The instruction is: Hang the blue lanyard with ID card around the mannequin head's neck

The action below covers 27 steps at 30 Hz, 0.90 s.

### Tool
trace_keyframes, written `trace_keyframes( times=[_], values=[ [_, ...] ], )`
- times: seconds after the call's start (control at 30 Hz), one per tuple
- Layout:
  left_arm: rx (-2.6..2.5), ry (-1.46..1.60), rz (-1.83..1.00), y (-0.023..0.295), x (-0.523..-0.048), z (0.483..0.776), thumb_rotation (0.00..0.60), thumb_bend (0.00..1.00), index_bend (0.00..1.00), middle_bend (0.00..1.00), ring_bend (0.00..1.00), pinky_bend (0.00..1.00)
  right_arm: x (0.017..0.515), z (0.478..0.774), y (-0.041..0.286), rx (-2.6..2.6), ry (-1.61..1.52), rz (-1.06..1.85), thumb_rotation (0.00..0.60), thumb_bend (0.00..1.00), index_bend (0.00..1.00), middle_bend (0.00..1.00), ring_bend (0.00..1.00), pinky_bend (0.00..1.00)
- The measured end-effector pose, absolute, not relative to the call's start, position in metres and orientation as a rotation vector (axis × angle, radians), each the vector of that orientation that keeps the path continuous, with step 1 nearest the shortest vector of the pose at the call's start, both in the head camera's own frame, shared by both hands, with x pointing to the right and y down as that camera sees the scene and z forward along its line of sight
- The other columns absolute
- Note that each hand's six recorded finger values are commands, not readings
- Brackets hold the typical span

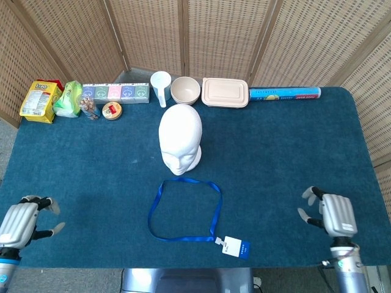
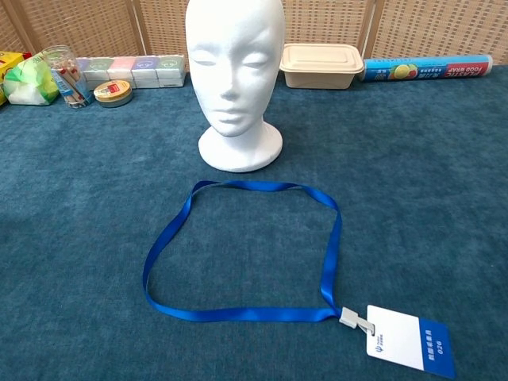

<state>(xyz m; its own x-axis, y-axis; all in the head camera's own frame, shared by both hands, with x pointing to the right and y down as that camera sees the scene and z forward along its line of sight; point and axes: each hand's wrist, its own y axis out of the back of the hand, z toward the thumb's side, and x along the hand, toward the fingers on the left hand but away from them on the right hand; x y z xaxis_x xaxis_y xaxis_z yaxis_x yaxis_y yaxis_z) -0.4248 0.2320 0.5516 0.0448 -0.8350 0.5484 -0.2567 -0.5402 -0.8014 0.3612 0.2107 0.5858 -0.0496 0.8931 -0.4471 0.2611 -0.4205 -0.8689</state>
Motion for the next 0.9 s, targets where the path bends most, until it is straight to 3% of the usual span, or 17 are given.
trace_keyframes(
  times=[0.3, 0.53, 0.9],
  values=[
    [-1.845, 1.07, -1.514, 0.219, -0.416, 0.562, 0.6, 0.19, 0.56, 0.54, 0.46, 0.28, 0.308, 0.619, 0.193, -1.744, -1.176, 1.479, 0.573, 0.28, 0.46, 0.62, 0.79, 0.91],
    [-1.838, 1.064, -1.523, 0.21, -0.418, 0.567, 0.6, 0.19, 0.56, 0.54, 0.46, 0.28, 0.292, 0.629, 0.189, -1.706, -1.163, 1.487, 0.574, 0.28, 0.46, 0.66, 0.86, 0.98],
    [-1.851, 1.037, -1.521, 0.203, -0.419, 0.577, 0.6, 0.19, 0.56, 0.54, 0.46, 0.28, 0.239, 0.643, 0.193, -1.711, -1.13, 1.481, 0.575, 0.27, 0.46, 0.71, 0.93, 1.0]
  ],
)
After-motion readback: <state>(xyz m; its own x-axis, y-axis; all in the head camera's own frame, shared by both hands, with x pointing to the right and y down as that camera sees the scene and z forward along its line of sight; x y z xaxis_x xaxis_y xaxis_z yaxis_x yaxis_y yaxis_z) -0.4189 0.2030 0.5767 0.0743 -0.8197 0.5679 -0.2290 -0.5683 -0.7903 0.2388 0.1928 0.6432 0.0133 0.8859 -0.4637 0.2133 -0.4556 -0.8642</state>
